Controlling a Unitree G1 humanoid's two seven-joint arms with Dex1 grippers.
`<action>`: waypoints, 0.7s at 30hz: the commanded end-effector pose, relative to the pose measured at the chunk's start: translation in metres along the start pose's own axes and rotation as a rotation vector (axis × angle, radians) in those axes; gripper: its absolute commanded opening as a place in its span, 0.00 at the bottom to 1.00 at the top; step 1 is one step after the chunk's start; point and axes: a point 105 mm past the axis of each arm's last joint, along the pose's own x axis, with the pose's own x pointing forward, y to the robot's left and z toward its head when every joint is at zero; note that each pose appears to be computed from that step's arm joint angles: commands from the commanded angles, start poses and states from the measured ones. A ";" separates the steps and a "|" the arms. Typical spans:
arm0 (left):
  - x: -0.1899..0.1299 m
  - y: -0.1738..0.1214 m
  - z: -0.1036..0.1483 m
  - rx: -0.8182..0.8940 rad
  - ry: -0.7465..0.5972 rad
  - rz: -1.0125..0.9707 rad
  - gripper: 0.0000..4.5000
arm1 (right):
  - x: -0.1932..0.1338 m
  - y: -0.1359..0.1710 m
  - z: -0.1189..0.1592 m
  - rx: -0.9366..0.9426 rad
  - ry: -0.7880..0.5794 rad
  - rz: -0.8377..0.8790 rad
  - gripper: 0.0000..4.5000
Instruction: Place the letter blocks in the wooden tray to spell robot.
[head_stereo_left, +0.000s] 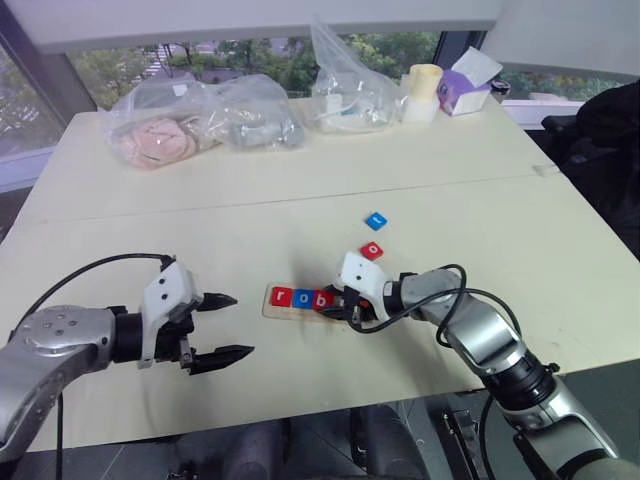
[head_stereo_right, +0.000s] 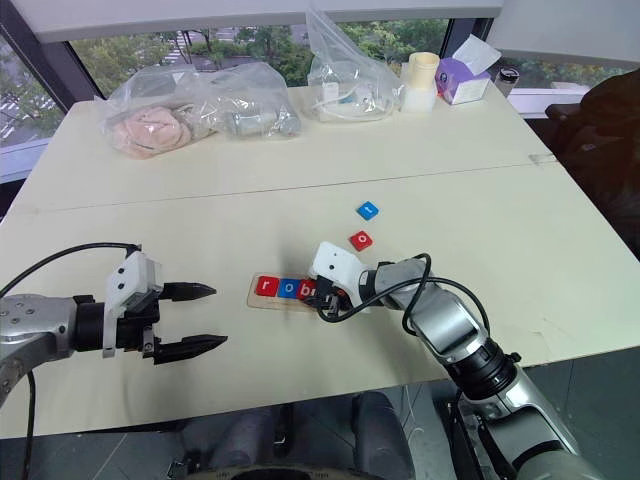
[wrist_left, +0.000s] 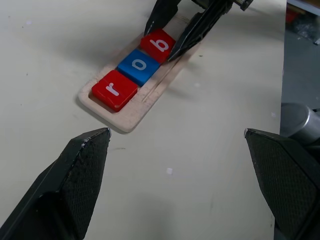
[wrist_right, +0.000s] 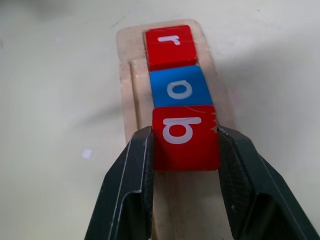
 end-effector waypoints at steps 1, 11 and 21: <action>0.000 0.002 0.005 0.028 -0.017 0.010 1.00 | 0.001 -0.001 0.005 -0.020 -0.018 0.002 0.55; 0.002 0.004 0.004 0.031 -0.023 0.021 1.00 | -0.009 -0.013 0.011 -0.087 -0.040 -0.029 1.00; 0.006 0.006 0.004 0.041 -0.025 0.020 1.00 | 0.002 -0.013 0.002 -0.036 -0.042 -0.007 0.94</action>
